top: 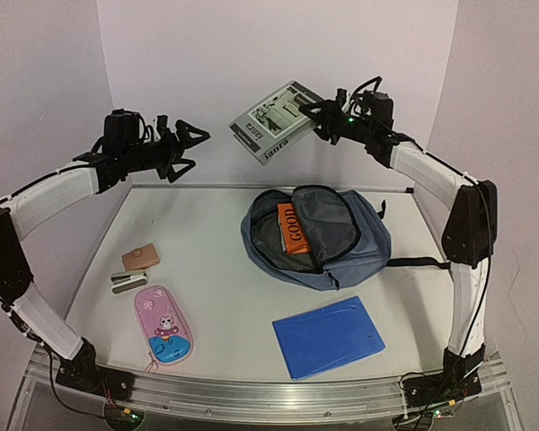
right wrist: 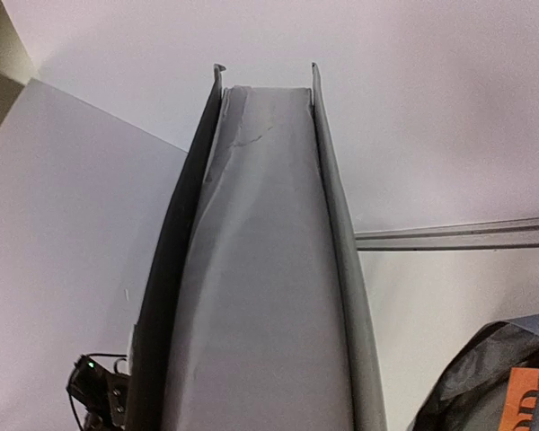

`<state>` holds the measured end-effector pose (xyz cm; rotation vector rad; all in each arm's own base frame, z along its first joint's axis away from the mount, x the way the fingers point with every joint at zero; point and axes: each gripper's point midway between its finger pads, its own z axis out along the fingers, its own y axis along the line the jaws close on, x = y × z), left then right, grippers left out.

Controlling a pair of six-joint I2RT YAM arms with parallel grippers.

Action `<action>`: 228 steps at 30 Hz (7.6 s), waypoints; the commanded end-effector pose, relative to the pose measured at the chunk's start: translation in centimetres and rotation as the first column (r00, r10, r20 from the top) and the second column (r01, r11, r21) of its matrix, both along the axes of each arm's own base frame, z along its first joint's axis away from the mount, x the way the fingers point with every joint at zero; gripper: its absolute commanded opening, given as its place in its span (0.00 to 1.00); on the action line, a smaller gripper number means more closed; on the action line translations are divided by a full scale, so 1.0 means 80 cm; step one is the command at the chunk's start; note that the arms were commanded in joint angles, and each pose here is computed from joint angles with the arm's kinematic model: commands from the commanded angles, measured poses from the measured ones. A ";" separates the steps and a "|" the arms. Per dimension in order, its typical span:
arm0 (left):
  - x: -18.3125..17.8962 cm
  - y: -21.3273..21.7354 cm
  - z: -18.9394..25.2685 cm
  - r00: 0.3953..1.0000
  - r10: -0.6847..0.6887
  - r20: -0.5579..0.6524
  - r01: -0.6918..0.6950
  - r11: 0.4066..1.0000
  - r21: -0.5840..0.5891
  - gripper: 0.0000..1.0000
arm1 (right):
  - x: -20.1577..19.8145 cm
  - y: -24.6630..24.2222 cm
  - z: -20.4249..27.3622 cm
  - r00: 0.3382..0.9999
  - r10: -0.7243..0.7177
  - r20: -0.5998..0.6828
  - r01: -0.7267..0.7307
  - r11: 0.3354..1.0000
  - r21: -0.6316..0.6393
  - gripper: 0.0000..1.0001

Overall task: Pack the student bag
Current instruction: Pick up the book from the center of the board, then place the book in the student bag, then pick up the stationery from the center of the board.

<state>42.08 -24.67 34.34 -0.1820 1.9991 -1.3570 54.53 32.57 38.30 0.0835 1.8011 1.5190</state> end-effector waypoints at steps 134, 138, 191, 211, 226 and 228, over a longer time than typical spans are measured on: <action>0.002 -0.108 -0.264 0.861 -0.108 -0.496 0.209 0.966 0.153 0.79 | -0.112 0.064 -0.211 0.966 0.243 0.094 -0.067 0.579 -0.813 0.00; 0.007 -0.122 -0.269 0.854 -0.156 -0.496 0.242 0.963 0.114 0.67 | -0.113 0.066 -0.213 0.963 0.255 0.091 -0.077 0.579 -0.812 0.00; -0.352 0.136 -0.359 0.378 0.410 -0.830 0.061 0.884 0.464 1.00 | -0.112 -0.012 -0.211 0.973 0.226 0.056 -0.085 0.571 -0.817 0.98; -0.152 0.008 -0.368 0.681 0.141 -0.719 0.130 0.943 0.307 0.74 | -0.260 0.071 -0.223 0.815 0.580 -0.013 -0.378 0.513 -0.771 0.98; -0.120 0.000 -0.377 0.797 0.099 -0.596 0.138 0.931 0.339 0.71 | -0.252 0.080 -0.240 0.814 0.579 -0.037 -0.388 0.496 -0.777 0.98; -0.115 -0.006 -0.383 0.827 0.056 -0.560 0.172 0.923 0.346 0.73 | -0.252 0.080 -0.240 0.814 0.580 -0.036 -0.387 0.494 -0.779 0.98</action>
